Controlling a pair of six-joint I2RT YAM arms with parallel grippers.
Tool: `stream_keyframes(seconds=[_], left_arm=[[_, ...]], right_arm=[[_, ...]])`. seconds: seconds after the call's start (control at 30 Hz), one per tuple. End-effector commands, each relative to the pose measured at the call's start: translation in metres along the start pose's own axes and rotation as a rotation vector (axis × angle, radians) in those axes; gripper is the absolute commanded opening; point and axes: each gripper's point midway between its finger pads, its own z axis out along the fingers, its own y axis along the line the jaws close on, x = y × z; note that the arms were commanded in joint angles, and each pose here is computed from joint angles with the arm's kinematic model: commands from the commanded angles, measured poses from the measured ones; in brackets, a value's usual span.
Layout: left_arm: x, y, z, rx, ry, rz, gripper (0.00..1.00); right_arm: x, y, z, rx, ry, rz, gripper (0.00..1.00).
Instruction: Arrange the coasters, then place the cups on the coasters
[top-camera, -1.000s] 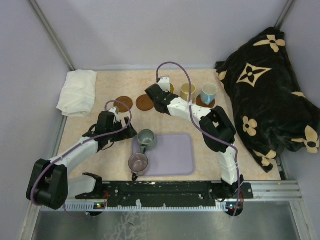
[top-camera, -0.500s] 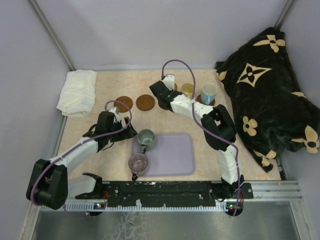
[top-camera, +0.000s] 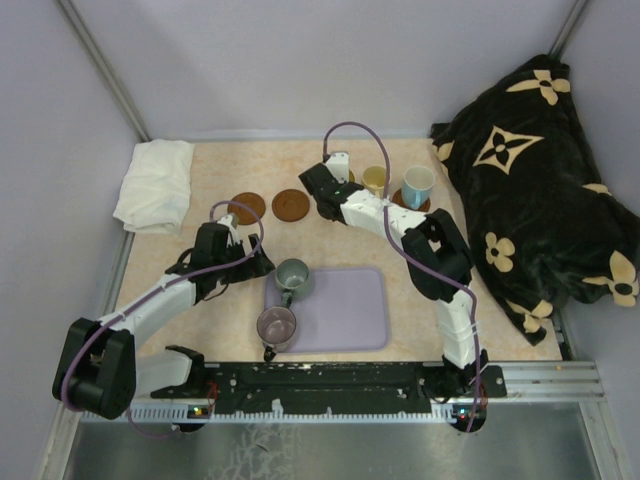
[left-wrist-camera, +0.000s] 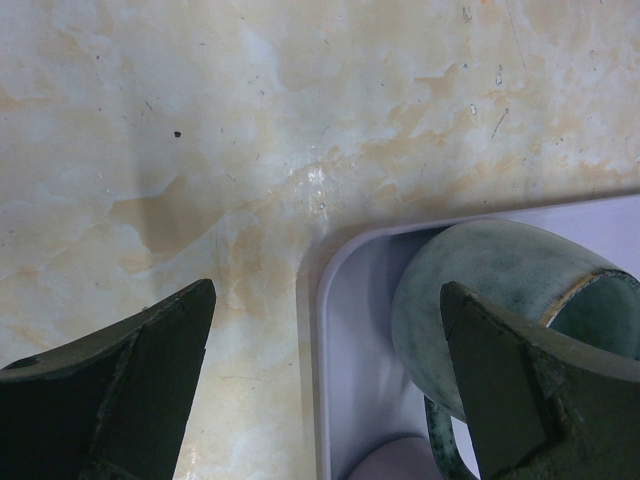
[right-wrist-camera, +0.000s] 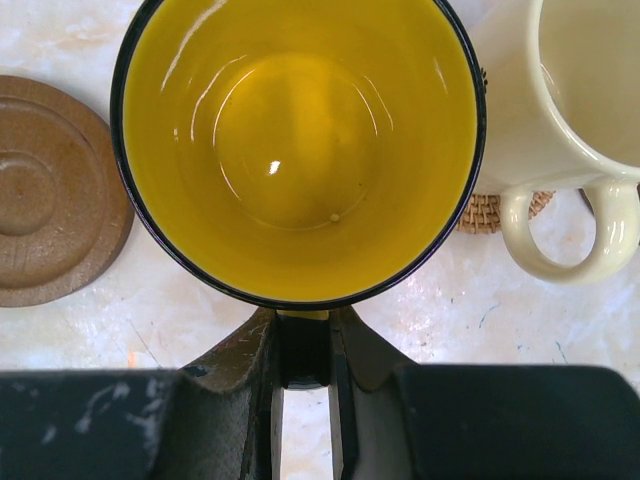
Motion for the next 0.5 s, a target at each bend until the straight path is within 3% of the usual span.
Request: stream_keyframes(seconds=[0.0, 0.47], left_arm=[[-0.0044, -0.0025, 0.0005, 0.006, -0.015, 0.007, 1.00], [-0.0032, -0.0014, 0.0015, 0.003, -0.012, 0.007, 1.00]], right_arm=[[-0.0348, 0.0072, -0.0067, -0.023, -0.086, 0.071, 0.00], [-0.0340, 0.0141, -0.0005, -0.039, -0.084, 0.048, 0.00]])
